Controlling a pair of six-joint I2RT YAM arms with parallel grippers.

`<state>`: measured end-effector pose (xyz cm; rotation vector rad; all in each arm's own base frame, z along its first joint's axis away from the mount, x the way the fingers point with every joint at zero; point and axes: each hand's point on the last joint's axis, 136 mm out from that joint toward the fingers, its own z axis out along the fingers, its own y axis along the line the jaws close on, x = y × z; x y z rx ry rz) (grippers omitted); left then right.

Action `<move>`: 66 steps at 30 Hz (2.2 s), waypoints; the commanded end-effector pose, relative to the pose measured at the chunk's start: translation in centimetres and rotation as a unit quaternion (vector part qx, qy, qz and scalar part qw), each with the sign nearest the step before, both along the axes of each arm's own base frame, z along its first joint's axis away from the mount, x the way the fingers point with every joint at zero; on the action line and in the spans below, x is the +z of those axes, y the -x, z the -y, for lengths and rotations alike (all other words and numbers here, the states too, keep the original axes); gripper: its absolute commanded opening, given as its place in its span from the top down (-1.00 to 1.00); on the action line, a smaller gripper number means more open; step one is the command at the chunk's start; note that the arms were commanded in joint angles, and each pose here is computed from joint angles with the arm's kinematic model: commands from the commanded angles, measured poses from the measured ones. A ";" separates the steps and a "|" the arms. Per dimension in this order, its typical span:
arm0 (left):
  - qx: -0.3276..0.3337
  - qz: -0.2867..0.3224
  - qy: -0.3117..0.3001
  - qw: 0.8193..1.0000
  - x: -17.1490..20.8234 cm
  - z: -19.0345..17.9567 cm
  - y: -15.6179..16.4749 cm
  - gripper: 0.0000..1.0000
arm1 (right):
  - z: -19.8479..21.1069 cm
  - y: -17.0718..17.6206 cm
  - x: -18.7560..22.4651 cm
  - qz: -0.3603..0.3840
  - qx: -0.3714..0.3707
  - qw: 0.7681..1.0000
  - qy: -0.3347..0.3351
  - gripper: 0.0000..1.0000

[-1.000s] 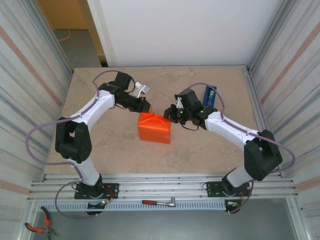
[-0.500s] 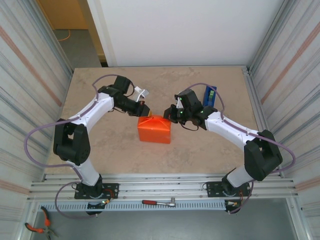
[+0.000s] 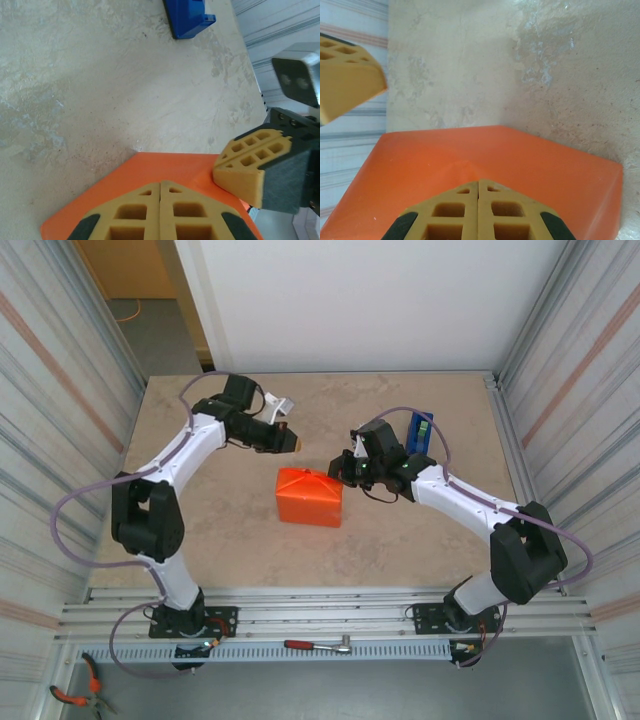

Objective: Wrap the gift box in paper

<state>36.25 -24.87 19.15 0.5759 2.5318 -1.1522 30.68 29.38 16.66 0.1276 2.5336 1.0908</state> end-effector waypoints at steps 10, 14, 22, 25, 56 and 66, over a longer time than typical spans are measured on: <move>-0.056 -0.019 -0.005 0.998 -0.1 1.3 4.6 1.00 | 2.7 3.8 -6.4 -0.106 -0.006 0.990 0.089 1.00; -0.066 -0.014 -0.003 0.998 0.3 1.2 6.0 1.00 | 2.7 3.7 -6.5 -0.109 -0.006 0.990 0.089 1.00; -0.082 -0.018 -0.005 0.996 -0.2 1.1 7.9 1.00 | 2.4 3.5 -6.3 -0.109 -0.006 0.990 0.086 1.00; -0.087 -0.018 -0.009 0.996 -0.5 1.1 8.3 1.00 | 2.3 3.1 -5.8 -0.105 -0.004 0.991 0.084 1.00; -0.090 -0.004 -0.036 0.995 -2.5 0.9 10.6 1.00 | -4.1 3.1 0.3 -0.056 0.055 0.996 0.053 1.00; -0.070 0.015 0.004 0.997 0.8 0.9 9.5 1.00 | -3.0 4.8 -2.0 -0.071 0.053 0.994 0.067 1.00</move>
